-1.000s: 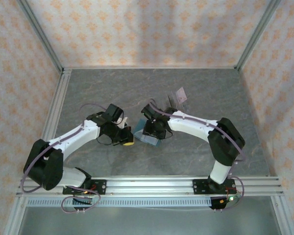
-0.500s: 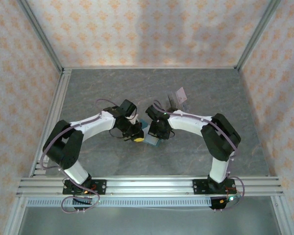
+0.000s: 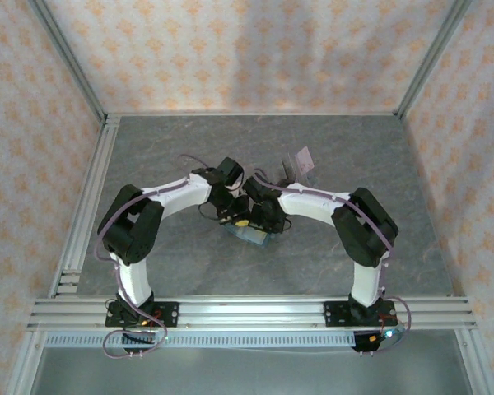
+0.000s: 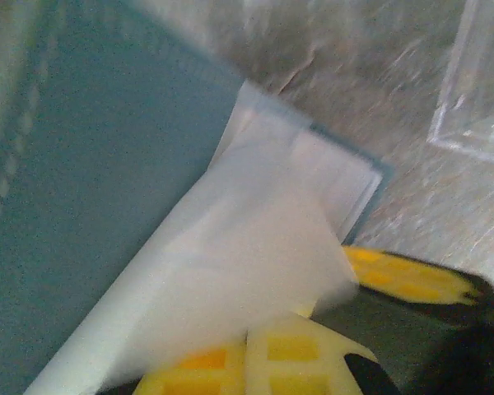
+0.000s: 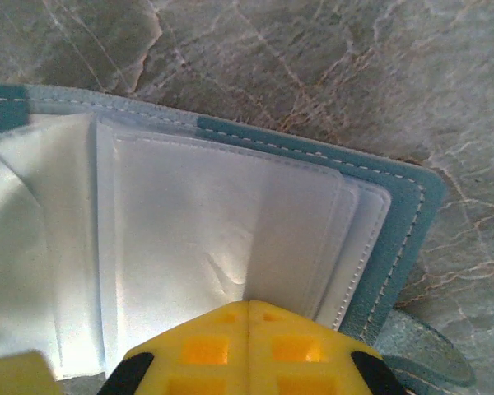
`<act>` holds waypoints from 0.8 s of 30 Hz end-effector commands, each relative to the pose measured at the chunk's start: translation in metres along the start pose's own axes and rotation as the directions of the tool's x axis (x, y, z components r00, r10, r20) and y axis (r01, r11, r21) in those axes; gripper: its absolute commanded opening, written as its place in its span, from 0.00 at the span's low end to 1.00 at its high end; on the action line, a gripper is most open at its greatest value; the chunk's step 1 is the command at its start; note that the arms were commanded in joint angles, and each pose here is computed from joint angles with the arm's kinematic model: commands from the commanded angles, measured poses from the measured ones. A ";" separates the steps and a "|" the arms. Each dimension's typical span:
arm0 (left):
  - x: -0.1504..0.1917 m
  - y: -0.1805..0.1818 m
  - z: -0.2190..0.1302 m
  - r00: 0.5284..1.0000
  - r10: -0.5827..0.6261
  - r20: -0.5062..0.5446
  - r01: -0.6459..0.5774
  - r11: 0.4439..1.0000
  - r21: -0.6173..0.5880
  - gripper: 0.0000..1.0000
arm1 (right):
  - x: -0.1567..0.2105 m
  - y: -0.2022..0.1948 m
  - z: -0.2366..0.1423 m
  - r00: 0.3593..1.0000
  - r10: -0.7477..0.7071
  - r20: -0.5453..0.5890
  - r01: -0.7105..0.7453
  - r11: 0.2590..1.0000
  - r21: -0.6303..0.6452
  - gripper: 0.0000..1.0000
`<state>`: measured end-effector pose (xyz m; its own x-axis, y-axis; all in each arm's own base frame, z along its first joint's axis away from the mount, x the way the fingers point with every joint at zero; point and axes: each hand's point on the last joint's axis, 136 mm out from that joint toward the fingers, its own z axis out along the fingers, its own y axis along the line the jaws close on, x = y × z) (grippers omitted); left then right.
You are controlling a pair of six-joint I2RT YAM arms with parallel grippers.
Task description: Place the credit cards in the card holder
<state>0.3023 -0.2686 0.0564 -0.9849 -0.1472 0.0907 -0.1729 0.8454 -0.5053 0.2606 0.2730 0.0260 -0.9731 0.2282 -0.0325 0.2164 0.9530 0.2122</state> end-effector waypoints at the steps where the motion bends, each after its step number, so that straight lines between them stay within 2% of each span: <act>1: -0.021 0.020 -0.009 0.997 -0.032 0.072 0.041 0.991 -0.129 0.00 | 0.007 -0.036 0.015 0.999 -0.012 -0.031 0.016 0.989 0.149 0.00; 7: -0.058 0.037 -0.029 0.982 -0.072 0.173 0.099 0.983 -0.153 0.00 | 0.005 -0.026 0.008 0.999 -0.040 -0.035 0.044 0.992 0.120 0.00; 9: -0.062 0.039 -0.036 0.986 -0.068 0.151 0.087 0.989 -0.122 0.00 | 0.004 -0.024 0.005 0.998 -0.054 -0.037 0.058 0.991 0.118 0.00; 11: -0.059 0.041 -0.040 0.992 -0.025 0.123 0.043 0.989 -0.140 0.00 | 0.004 -0.026 0.002 0.997 -0.069 -0.043 0.074 0.988 0.133 0.00; 12: -0.056 0.039 -0.042 0.994 0.001 0.109 0.013 0.991 -0.132 0.03 | 0.005 -0.027 0.001 0.996 -0.076 -0.044 0.081 0.988 0.131 0.00; 15: -0.044 0.033 -0.048 0.995 0.063 0.074 -0.055 0.993 -0.102 0.22 | 0.008 -0.029 -0.003 0.995 -0.091 -0.049 0.097 0.988 0.124 0.00; 17: -0.040 0.036 -0.055 0.993 0.081 0.091 -0.071 0.992 -0.104 0.34 | 0.010 -0.030 -0.005 0.993 -0.105 -0.059 0.111 0.986 0.122 0.00; 21: -0.027 0.026 -0.063 0.989 0.122 0.085 -0.120 0.992 -0.024 0.52 | 0.011 -0.025 -0.007 0.991 -0.116 -0.067 0.123 0.987 0.102 0.01; 24: -0.020 0.024 -0.061 0.986 0.155 0.062 -0.154 0.988 -0.021 0.57 | 0.011 -0.023 -0.006 0.990 -0.120 -0.072 0.126 0.988 0.094 0.01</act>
<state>0.3307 -0.2095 0.0898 -0.9923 -0.1153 -0.0452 -0.0805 0.8778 -0.4723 0.2553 0.2678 0.0268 -0.9931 0.1147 -0.0253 0.1086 0.9788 0.1737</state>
